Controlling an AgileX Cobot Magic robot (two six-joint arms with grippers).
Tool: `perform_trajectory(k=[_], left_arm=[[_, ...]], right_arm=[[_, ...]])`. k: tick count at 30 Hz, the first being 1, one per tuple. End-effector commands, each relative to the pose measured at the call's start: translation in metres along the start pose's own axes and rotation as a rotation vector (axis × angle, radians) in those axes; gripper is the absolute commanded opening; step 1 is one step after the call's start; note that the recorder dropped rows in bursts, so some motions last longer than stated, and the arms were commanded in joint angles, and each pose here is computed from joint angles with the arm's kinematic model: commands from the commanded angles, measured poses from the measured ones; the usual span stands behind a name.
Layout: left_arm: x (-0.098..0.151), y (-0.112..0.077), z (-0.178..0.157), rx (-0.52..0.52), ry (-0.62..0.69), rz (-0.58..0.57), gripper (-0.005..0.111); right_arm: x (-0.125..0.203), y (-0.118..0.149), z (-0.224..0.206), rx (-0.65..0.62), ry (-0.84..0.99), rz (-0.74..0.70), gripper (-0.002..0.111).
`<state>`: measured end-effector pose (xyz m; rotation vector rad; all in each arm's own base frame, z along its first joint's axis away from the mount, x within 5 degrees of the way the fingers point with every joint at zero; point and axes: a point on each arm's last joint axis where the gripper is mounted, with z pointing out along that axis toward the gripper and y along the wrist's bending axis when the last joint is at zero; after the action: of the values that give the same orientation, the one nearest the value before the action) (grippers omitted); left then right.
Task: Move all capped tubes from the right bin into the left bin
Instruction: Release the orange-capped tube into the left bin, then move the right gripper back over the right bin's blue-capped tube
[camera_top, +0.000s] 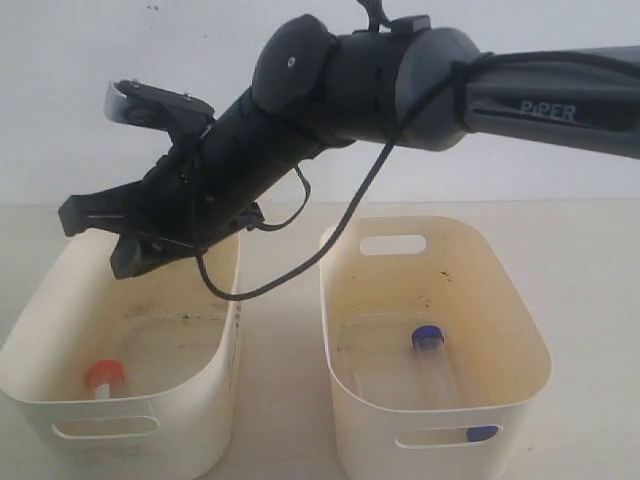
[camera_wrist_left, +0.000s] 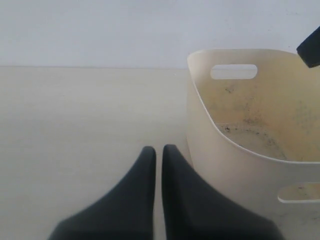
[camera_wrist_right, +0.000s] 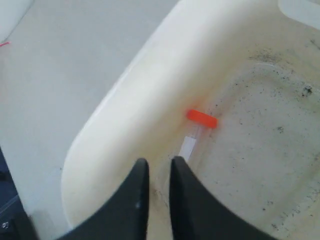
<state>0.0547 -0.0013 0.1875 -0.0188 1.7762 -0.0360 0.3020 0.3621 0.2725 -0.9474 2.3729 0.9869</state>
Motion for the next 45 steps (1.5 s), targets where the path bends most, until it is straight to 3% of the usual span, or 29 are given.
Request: perform_trajectory(k=[1, 8, 17, 23, 29, 33, 39, 42, 45], left_arm=[[0.0, 0.0, 0.0, -0.003, -0.004, -0.004, 0.004], [0.0, 0.0, 0.0, -0.003, -0.004, -0.004, 0.004], [0.0, 0.0, 0.0, -0.003, -0.004, -0.004, 0.004], [0.0, 0.0, 0.0, -0.003, -0.004, -0.004, 0.004], [0.0, 0.0, 0.0, -0.003, -0.004, -0.004, 0.004], [0.0, 0.0, 0.0, -0.003, -0.004, -0.004, 0.004], [0.0, 0.0, 0.0, -0.003, -0.004, -0.004, 0.004], [0.0, 0.0, 0.0, -0.003, -0.004, -0.004, 0.004], [0.0, 0.0, 0.0, -0.003, -0.004, -0.004, 0.004]], right_arm=[[-0.014, 0.016, -0.019, -0.04, 0.006, -0.072, 0.0], [-0.023, 0.028, -0.038, -0.039, 0.004, -0.192, 0.0], [-0.018, 0.036, -0.082, 0.1, 0.079, -0.296, 0.0], [-0.01, 0.034, -0.114, 0.266, 0.171, -0.275, 0.0], [-0.005, 0.036, -0.121, 0.273, 0.177, -0.278, 0.0], [0.028, 0.028, -0.142, 0.393, 0.238, -0.245, 0.0], [0.068, 0.01, -0.18, 0.679, 0.099, -0.138, 0.0], [0.08, -0.005, -0.182, 0.818, 0.063, -0.037, 0.0], [0.078, -0.013, -0.171, 0.849, 0.057, -0.053, 0.0]])
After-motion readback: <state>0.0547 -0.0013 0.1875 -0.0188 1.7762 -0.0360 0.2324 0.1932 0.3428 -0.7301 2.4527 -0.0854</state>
